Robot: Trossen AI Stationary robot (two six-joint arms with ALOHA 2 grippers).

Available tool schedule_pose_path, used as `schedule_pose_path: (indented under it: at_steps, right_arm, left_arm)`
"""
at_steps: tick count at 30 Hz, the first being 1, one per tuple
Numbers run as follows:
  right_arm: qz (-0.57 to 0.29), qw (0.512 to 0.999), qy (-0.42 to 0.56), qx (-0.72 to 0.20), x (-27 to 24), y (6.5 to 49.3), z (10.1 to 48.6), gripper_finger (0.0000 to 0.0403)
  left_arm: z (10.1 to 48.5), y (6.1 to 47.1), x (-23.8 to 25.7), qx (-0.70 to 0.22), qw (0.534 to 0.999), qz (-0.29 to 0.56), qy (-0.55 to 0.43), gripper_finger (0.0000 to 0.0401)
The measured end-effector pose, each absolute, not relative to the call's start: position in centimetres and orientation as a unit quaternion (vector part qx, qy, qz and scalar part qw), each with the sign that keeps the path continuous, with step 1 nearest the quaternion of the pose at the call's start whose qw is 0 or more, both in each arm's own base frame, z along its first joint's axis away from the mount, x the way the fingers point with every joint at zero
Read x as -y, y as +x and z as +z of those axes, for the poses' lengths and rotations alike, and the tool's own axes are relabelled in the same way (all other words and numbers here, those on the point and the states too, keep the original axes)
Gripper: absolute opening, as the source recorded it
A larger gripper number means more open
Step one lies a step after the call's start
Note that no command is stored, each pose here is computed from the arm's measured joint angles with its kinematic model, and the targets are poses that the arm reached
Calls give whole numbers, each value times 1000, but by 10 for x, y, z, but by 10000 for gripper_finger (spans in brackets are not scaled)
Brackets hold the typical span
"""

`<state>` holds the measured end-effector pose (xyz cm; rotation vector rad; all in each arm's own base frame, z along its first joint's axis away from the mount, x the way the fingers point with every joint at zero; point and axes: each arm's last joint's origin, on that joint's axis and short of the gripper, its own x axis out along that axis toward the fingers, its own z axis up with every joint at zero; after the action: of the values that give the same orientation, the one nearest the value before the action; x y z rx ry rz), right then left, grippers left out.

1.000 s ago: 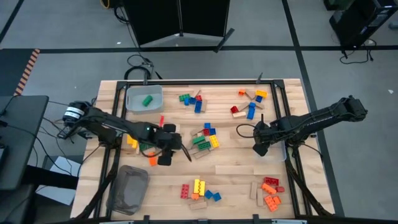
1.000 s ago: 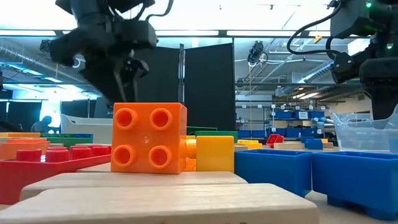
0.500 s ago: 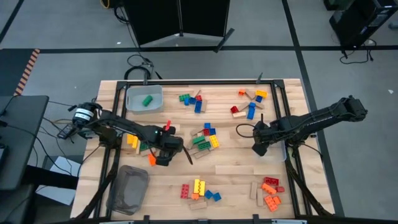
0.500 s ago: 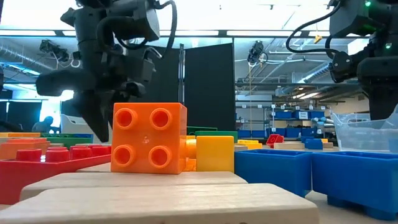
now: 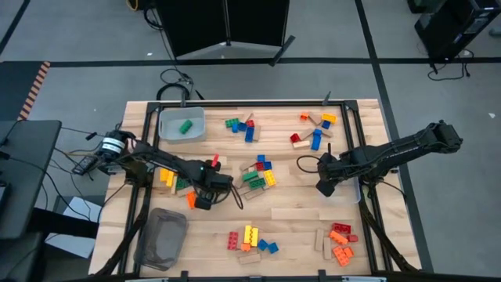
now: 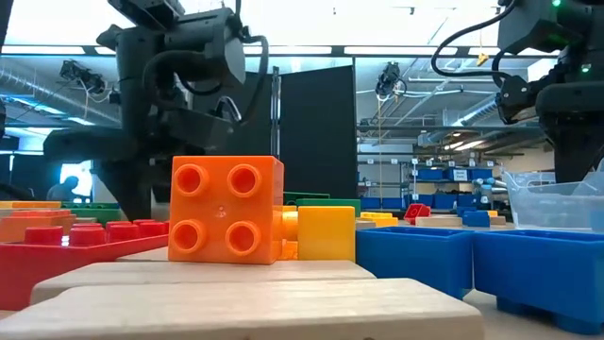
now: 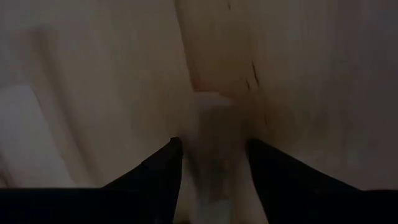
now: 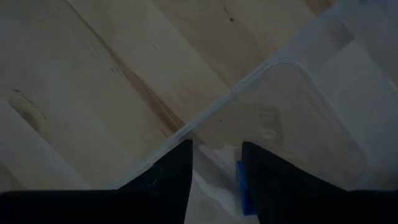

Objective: Sort blocks by size
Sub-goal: Put the brown block into the black bin

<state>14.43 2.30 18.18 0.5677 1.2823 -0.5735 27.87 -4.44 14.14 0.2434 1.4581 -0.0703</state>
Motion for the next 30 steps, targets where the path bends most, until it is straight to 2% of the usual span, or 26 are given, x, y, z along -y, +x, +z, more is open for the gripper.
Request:
schedule_pose_path:
  at_steps: [5, 12, 19, 30]
  right_arm:
    - [-258, 728, 259, -579, -23, 145, 182, 154]
    - [-258, 728, 259, -580, -23, 145, 182, 154]
    - [-257, 728, 258, -581, -23, 145, 182, 154]
    - [-254, 730, 255, -581, -23, 145, 182, 154]
  left_arm:
    - [142, 279, 44, -665, 741, -14, 93, 161]
    - [150, 284, 45, -668, 739, -6, 83, 65]
    - [173, 293, 46, -677, 731, -7, 81, 62]
    - [241, 299, 56, -689, 718, 86, 45, 62]
